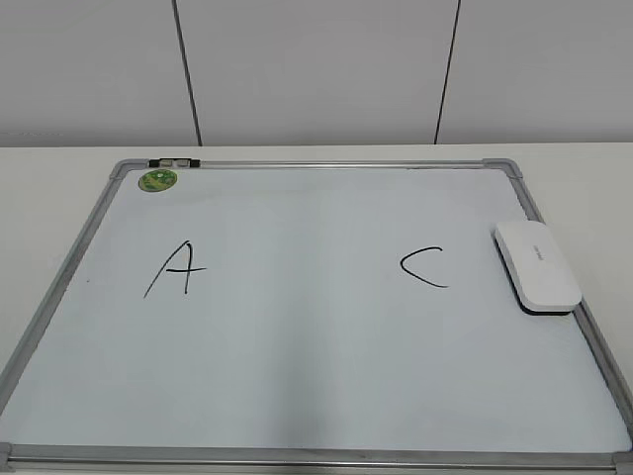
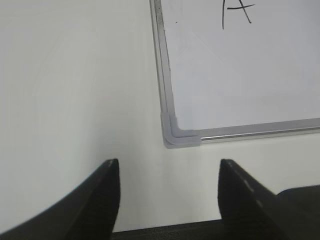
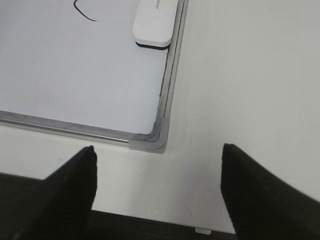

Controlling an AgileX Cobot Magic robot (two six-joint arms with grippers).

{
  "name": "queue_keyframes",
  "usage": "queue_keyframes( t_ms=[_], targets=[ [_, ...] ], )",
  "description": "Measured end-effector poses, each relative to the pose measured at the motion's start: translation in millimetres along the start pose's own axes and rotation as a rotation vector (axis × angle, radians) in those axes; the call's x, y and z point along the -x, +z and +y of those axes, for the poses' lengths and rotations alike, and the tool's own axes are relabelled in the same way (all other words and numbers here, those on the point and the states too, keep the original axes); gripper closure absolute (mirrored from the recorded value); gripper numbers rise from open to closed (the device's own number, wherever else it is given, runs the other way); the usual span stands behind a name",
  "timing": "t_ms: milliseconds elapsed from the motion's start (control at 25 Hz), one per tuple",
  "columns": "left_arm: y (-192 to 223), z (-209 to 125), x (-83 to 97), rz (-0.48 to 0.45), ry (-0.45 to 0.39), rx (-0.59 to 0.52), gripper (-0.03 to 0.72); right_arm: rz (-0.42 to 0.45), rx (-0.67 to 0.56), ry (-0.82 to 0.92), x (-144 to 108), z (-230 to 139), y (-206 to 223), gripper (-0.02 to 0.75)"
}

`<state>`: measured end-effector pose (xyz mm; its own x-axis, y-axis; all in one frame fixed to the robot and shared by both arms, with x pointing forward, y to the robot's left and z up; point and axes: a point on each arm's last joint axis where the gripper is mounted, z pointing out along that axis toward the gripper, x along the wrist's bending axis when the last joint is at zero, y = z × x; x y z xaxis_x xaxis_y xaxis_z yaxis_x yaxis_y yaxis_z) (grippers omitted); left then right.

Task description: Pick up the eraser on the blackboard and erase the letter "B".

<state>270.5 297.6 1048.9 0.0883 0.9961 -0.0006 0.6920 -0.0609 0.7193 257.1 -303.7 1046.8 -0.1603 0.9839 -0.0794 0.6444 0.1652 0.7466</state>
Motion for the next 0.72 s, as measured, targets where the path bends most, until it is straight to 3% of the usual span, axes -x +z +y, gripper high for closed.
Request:
queue_keyframes(
  t_ms=[720],
  targets=[
    [0.0,0.4,-0.2,0.002,-0.001,0.004,0.272,0.0,0.002,0.0,0.0,0.2,0.0,0.146]
  ],
)
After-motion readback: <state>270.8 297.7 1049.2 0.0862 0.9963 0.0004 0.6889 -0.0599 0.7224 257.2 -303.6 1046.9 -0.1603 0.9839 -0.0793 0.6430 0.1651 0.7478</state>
